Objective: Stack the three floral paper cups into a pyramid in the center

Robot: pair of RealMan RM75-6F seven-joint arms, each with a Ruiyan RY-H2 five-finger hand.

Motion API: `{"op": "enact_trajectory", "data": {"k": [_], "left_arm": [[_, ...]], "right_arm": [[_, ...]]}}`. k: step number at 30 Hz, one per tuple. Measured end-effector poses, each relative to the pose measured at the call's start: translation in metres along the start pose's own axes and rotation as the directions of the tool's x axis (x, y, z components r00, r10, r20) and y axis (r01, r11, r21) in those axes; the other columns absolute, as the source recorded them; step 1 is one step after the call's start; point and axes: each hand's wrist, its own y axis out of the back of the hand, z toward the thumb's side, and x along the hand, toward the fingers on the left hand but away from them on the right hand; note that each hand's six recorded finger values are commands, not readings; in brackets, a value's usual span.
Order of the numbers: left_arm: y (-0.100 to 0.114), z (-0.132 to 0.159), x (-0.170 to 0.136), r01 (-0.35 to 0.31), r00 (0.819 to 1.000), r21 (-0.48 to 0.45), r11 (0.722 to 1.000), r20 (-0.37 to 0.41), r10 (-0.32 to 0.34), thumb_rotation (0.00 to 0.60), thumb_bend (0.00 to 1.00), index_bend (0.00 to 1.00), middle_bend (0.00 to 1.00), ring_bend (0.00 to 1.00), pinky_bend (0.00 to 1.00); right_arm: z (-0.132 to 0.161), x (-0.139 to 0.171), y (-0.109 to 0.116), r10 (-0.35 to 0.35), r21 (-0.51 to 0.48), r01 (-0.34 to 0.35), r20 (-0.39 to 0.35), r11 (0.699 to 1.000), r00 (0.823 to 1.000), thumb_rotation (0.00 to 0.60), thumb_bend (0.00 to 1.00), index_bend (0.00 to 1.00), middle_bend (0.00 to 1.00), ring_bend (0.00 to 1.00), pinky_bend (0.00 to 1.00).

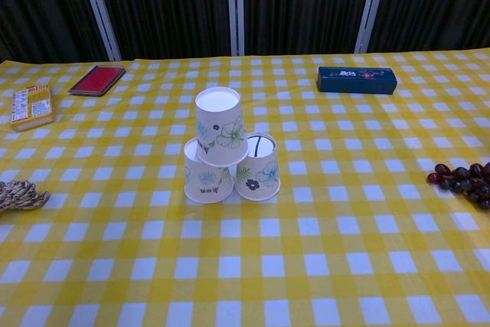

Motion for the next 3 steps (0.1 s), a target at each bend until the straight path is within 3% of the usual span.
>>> {"op": "enact_trajectory", "data": {"k": [3], "left_arm": [[-0.0008, -0.0018, -0.0011, -0.002, 1.000, 0.003, 1.000, -0.006, 0.002, 0.600, 0.27, 0.00, 0.00, 0.00, 0.00]], "right_arm": [[-0.0034, 0.0022, -0.0002, -0.009, -0.011, 0.009, -0.009, 1.000, 1.000, 0.600, 0.16, 0.00, 0.00, 0.00, 0.00]]}}
